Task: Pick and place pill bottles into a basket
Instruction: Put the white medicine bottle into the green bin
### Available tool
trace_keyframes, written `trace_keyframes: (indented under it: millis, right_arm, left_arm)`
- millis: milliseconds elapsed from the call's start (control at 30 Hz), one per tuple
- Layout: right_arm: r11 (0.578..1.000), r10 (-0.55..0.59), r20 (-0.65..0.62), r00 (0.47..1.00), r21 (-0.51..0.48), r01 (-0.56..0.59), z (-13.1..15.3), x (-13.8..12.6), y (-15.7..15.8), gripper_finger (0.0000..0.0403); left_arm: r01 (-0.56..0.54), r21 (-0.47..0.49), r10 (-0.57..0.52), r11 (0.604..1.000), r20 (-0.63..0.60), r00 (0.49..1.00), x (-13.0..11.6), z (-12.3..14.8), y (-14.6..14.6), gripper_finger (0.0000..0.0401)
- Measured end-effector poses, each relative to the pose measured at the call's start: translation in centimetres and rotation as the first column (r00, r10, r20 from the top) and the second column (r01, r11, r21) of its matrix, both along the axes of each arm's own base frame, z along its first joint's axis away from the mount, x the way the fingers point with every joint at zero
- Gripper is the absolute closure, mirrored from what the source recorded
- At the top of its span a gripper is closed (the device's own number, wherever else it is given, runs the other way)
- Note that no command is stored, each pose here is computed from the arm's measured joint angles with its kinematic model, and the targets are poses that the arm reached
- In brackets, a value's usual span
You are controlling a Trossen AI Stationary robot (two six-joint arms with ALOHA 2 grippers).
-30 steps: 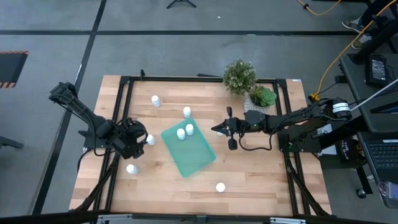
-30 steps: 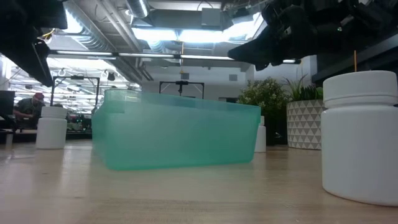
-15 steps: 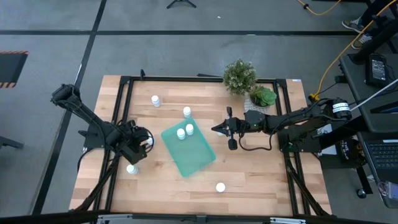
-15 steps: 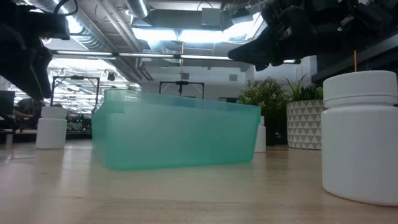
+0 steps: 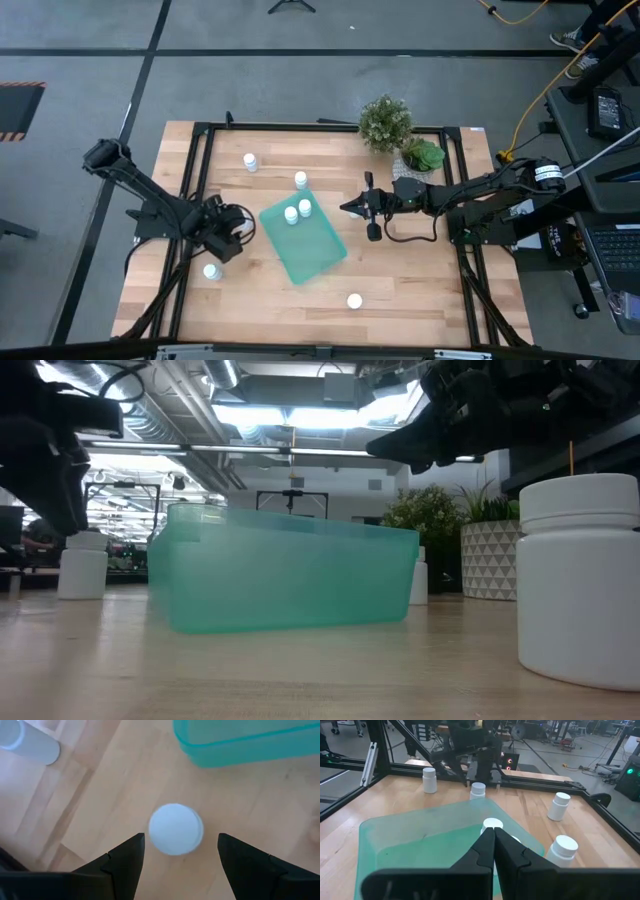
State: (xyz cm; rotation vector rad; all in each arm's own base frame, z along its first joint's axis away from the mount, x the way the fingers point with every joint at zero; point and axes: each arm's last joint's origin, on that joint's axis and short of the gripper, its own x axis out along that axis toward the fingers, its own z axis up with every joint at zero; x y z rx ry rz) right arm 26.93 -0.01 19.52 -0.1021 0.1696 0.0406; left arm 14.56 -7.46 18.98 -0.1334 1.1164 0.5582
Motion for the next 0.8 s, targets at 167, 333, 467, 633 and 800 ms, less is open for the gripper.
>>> trace_keyframes:
  millis: [167,333,467,633,800]
  right_arm:
    - [1.000,0.000,0.000,1.000,0.000,0.000,0.0,0.0,0.0,0.0391]
    - [1.000,0.000,0.000,1.000,-0.001,0.000,0.0,0.0,0.0,0.0391]
    - [1.000,0.000,0.000,1.000,0.000,0.000,0.0,0.0,0.0,0.0391]
    - [1.000,0.000,0.000,1.000,0.000,0.000,0.0,0.0,0.0,0.0391]
    - [1.000,0.000,0.000,1.000,0.000,0.000,0.0,0.0,0.0,0.0391]
  left_arm:
    - [-0.029,-0.034,0.028,0.999,-0.034,0.999,0.4,-0.1,0.7,0.0157]
    - [-0.023,-0.041,0.021,0.999,-0.051,0.998,0.6,-0.1,1.2,0.0157]
    - [-0.007,-0.047,0.006,0.999,-0.033,0.999,1.0,0.0,1.3,0.0157]
    - [-0.008,-0.070,0.005,0.997,-0.040,0.999,1.3,-0.1,1.6,0.0157]
    - [-0.021,-0.070,0.018,0.997,-0.045,0.999,1.4,-0.1,2.0,0.0160]
